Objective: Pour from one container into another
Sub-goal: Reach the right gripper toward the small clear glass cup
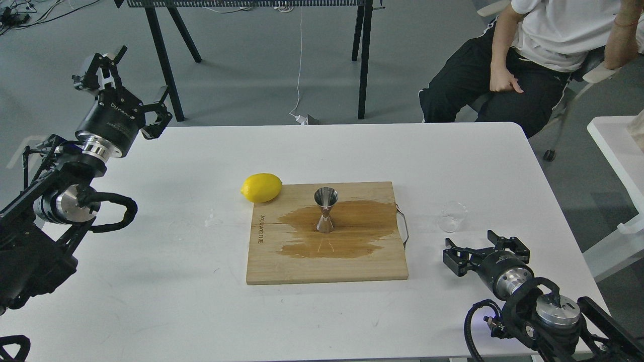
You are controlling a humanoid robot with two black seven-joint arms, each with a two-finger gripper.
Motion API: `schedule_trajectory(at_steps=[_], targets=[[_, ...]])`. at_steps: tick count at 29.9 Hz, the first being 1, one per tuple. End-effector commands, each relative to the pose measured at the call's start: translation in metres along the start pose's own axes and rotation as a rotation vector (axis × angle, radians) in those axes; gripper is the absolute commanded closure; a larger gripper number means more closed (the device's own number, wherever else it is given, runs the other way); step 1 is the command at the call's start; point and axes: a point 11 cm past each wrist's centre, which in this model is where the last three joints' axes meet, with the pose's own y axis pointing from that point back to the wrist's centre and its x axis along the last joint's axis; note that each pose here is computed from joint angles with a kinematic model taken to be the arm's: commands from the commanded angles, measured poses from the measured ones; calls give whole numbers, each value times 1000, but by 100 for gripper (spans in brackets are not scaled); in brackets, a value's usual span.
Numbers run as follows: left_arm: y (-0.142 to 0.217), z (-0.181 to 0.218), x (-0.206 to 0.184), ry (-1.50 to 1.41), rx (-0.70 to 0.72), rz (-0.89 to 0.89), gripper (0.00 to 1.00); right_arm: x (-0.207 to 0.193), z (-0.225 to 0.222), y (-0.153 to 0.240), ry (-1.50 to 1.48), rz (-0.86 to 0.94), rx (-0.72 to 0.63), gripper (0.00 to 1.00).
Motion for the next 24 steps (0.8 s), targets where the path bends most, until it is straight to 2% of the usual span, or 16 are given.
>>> schedule_trajectory(at_steps=[1, 15, 24], targets=[[0, 0, -1, 1, 1, -2, 0, -4, 1, -3, 0, -5, 1, 1], [1, 1, 4, -1, 0, 10, 0, -26, 0, -34, 7, -13, 18, 1], [1, 1, 4, -1, -1, 11, 0, -21, 3, -45, -4, 9, 27, 3]])
